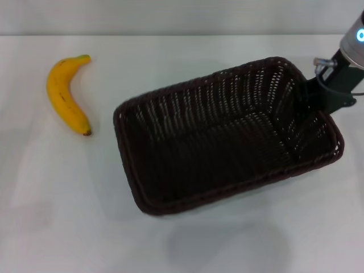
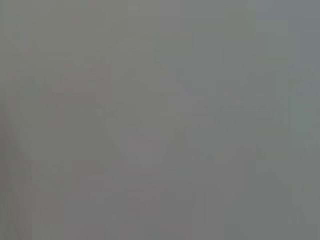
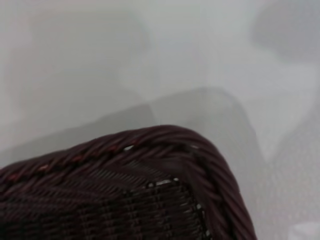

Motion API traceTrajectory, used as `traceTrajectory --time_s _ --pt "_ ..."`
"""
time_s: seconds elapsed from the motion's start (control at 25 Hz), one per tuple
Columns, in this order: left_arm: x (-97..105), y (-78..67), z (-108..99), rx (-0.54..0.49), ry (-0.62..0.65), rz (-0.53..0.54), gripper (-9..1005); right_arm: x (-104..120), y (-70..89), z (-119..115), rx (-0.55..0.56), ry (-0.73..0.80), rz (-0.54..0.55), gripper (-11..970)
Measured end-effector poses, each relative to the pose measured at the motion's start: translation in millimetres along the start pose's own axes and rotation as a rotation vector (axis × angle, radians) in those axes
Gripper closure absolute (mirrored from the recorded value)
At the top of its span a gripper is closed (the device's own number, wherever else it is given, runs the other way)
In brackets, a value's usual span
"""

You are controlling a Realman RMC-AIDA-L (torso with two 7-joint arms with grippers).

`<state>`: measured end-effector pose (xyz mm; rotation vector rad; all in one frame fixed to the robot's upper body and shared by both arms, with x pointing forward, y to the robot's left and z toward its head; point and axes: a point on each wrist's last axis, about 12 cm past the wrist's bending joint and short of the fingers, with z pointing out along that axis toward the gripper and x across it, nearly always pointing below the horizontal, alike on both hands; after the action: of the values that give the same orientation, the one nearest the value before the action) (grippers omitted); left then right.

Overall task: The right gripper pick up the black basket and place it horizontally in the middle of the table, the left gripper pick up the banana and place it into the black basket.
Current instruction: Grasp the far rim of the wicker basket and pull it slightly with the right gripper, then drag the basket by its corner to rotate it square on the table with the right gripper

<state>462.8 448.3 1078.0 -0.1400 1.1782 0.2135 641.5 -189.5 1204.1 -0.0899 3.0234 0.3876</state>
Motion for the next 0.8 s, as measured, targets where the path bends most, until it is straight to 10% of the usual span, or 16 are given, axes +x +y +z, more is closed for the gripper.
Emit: traceTrajectory --time_s 0.8 --pt "-2.6 -3.3 26.9 -0.002 -0.021 -0.019 119 31.1 -29.7 -10.3 -0.005 0.047 0.252 833"
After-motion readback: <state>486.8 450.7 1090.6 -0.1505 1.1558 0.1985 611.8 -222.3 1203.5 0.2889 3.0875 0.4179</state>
